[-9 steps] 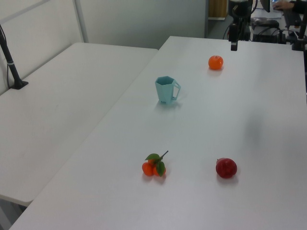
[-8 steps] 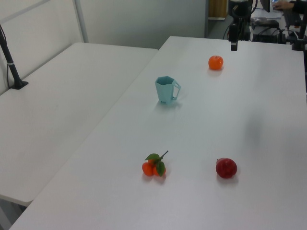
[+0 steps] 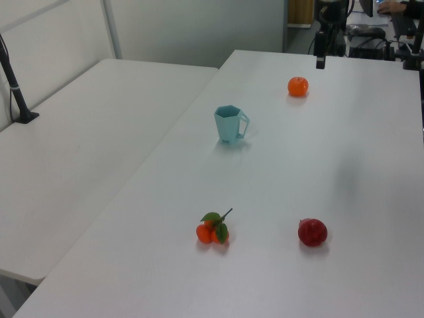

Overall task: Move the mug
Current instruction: 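Move the open gripper down over the teal mug's rim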

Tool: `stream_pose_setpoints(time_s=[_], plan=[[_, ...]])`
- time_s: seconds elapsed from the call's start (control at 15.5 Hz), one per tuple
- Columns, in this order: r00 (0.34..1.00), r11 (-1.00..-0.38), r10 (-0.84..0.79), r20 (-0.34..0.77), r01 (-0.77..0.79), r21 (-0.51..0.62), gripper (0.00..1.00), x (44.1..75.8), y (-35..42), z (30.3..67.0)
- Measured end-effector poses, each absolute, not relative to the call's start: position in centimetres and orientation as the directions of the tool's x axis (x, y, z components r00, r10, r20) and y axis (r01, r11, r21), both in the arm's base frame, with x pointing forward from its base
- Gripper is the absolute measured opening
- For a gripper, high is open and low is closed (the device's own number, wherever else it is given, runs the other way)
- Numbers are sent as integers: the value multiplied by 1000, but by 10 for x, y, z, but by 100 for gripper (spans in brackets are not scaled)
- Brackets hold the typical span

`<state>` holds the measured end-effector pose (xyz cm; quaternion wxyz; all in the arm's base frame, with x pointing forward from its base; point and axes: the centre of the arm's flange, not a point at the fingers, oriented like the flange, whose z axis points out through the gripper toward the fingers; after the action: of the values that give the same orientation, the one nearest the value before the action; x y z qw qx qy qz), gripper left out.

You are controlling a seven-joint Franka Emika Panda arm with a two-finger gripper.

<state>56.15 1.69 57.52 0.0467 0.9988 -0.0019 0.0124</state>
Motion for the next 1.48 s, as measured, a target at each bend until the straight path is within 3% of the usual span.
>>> stream_pose_setpoints(time_s=[0.58,1.1,1.48], plan=[[973,-997,24,230,5,80,100,619,24,539],[956,-996,46,291,23,82,100,680,33,467],[947,-996,62,317,37,82,100,703,39,410]])
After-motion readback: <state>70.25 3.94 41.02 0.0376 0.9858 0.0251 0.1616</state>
